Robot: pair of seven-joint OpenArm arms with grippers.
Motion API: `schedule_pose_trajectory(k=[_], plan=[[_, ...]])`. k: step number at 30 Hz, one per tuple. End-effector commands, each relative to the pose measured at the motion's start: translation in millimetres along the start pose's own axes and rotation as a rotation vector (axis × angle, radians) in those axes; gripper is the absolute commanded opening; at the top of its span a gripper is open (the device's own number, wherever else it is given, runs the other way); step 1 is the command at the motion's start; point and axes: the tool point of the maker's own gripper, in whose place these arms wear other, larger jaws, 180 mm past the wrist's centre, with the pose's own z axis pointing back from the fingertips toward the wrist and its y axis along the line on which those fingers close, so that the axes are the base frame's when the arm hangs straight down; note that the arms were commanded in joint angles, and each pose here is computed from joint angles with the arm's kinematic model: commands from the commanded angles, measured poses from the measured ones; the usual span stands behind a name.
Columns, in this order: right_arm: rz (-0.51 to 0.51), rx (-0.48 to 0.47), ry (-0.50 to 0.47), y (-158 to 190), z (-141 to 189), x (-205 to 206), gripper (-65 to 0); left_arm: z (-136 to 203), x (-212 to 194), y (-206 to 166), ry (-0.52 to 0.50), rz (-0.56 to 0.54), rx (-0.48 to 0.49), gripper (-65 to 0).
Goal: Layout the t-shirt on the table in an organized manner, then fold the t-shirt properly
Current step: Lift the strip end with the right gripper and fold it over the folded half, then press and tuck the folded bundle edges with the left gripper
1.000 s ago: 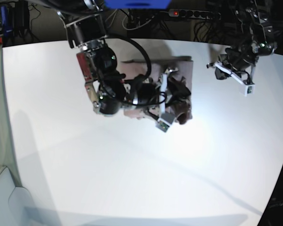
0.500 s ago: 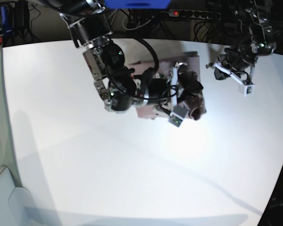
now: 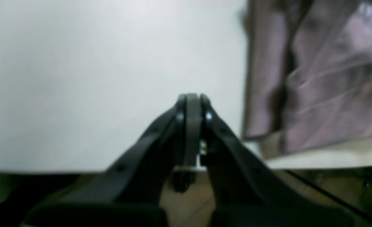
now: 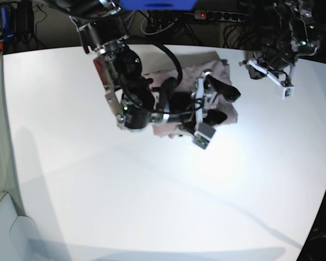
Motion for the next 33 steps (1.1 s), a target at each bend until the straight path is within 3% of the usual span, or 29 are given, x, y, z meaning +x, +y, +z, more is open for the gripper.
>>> schedule_pose_trajectory(k=[1, 4, 8, 16, 19, 24, 27, 29, 33], plan=[[0.035, 0.008, -0.07, 3, 6, 24, -20.6, 7, 3, 0, -0.018, -0.021, -0.005, -64.9], [0.074, -0.035, -0.059, -6, 23, 21, -20.6, 25, 2, -2, -0.039, -0.104, -0.04, -64.9], [0.053, -0.145, -0.058, -36, 58, 10, -20.6, 46, 18, -17, -0.116, -0.193, -0.097, -64.7], [-0.013, -0.368, -0.019, -83, 135, -25, -20.6, 56, 54, -52, -0.27, -0.098, -0.248, -63.3], [-0.057, -0.434, 0.017, -95, 158, -44, -20.6, 57, 65, -59, -0.305, -0.081, -0.285, -51.9], [-0.101, -0.524, 0.055, -108, 196, -69, -20.6, 57, 82, -62, -0.348, -0.089, -0.299, -21.5], [-0.129, -0.582, 0.073, -115, 219, -83, -20.6, 49, 88, -58, -0.349, -0.07, -0.3, -7.8], [-0.151, -0.619, 0.077, -118, 234, -91, -20.6, 35, 87, -53, -0.327, -0.033, -0.313, -1.1], [-0.181, -0.681, 0.083, -123, 259, -103, -20.6, 4, 80, -37, -0.272, 0.069, -0.319, 0.0]])
